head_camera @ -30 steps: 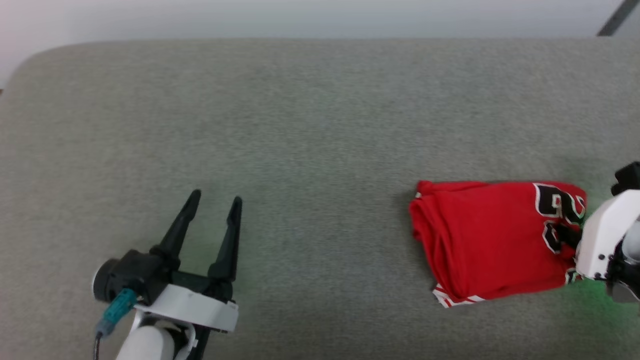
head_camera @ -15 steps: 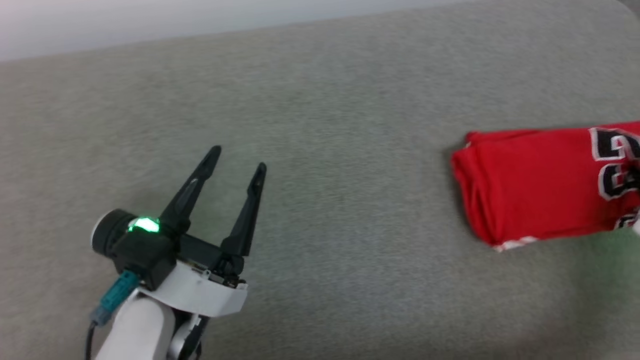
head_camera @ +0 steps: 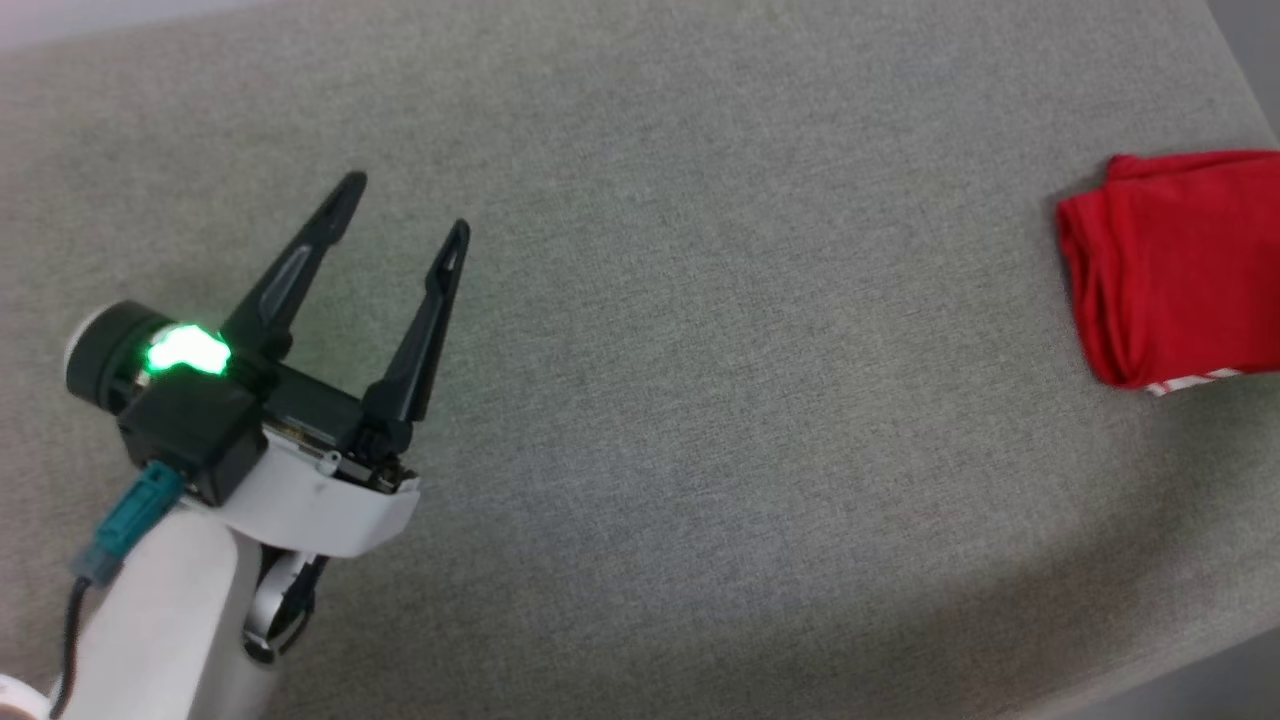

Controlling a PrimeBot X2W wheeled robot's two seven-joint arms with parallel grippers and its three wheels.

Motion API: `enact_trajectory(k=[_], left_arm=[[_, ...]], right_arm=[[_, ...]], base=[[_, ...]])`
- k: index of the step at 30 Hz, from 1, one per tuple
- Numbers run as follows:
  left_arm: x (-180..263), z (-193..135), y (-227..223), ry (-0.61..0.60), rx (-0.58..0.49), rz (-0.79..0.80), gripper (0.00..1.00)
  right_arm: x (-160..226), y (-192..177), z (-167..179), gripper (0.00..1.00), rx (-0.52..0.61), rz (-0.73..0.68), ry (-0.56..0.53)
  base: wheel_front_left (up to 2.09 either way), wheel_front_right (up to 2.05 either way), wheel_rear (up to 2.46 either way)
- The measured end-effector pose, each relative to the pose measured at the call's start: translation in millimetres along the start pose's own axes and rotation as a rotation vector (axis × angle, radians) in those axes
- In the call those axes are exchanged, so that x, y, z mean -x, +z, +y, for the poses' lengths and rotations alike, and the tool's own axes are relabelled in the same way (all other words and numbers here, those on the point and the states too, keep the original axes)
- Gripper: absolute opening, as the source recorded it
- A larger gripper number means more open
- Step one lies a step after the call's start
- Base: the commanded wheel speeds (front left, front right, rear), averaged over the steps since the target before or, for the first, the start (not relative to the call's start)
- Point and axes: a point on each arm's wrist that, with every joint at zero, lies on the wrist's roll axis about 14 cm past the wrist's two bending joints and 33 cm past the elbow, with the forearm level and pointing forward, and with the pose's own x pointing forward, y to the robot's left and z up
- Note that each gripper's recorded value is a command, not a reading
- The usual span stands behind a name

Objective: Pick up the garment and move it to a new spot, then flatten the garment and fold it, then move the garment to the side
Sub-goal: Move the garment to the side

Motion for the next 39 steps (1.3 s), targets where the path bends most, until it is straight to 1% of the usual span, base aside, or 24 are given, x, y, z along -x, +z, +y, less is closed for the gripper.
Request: enact_trajectory(k=[2, 4, 8, 10, 11, 12, 16, 20, 24, 25, 26, 27, 28, 29, 34, 39], left_arm=[[-2, 0, -1, -0.009, 0.013, -0.008, 1.0], [-4, -1, 1, -0.023, 0.011, -0.017, 1.0], [-1, 5, -1, -0.03, -0.007, -0.012, 1.0], [1, 8, -1, -0.025, -0.012, -0.011, 1.0], [1, 8, -1, -0.025, -0.012, -0.011, 1.0], [3, 12, -2, -0.015, -0.019, -0.008, 1.0], [7, 18, -2, 0.002, -0.028, -0.002, 1.0], [15, 24, -6, 0.025, -0.03, 0.02, 1.0], [22, 25, -8, 0.049, -0.02, 0.035, 1.0], [24, 26, -9, 0.055, -0.018, 0.039, 1.0], [26, 26, -10, 0.059, -0.016, 0.046, 1.0], [27, 26, -11, 0.061, -0.014, 0.05, 1.0], [27, 26, -10, 0.063, -0.013, 0.049, 1.0], [28, 26, -10, 0.067, -0.012, 0.05, 1.0], [30, 28, -7, 0.093, -0.004, 0.051, 1.0], [37, 26, -5, 0.124, 0.015, 0.066, 1.0]], right_arm=[[-4, 1, -3, 0.0, 0.028, -0.003, -0.02], [-9, -1, 3, 0.0, 0.064, 0.007, -0.012], [-22, 10, 17, 0.0, 0.108, -0.01, -0.001], [-27, 5, 19, 0.0, 0.145, 0.011, -0.006], [-27, 5, 19, 0.0, 0.145, 0.011, -0.006], [-29, -3, 14, 0.0, 0.158, 0.034, -0.025], [-33, -9, 9, 0.0, 0.176, 0.043, -0.046], [-36, -22, 17, 0.0, 0.149, 0.056, -0.04], [-35, -28, 14, 0.0, 0.143, 0.065, -0.049], [-34, -29, 14, 0.03, 0.142, 0.066, -0.05], [-34, -30, 14, 0.29, 0.14, 0.068, -0.05], [-34, -30, 14, 0.48, 0.14, 0.064, -0.049], [-35, -28, 15, 0.93, 0.144, 0.061, -0.049], [-35, -26, 14, 1.0, 0.148, 0.053, -0.049], [-34, -15, 11, 1.0, 0.16, 0.026, -0.052], [-31, -11, 18, 1.0, 0.177, 0.014, -0.024]], base=[[0.0, 0.0, 0.0], [0.0, 0.0, 0.0], [0.0, 0.0, 0.0], [0.0, 0.0, 0.0], [0.0, 0.0, 0.0], [0.0, 0.0, 0.0], [0.0, 0.0, 0.0], [0.0, 0.0, 0.0], [0.0, 0.0, 0.0], [0.0, 0.0, 0.0], [0.0, 0.0, 0.0], [0.0, 0.0, 0.0], [0.0, 0.0, 0.0], [0.0, 0.0, 0.0], [0.0, 0.0, 0.0], [0.0, 0.0, 0.0]])
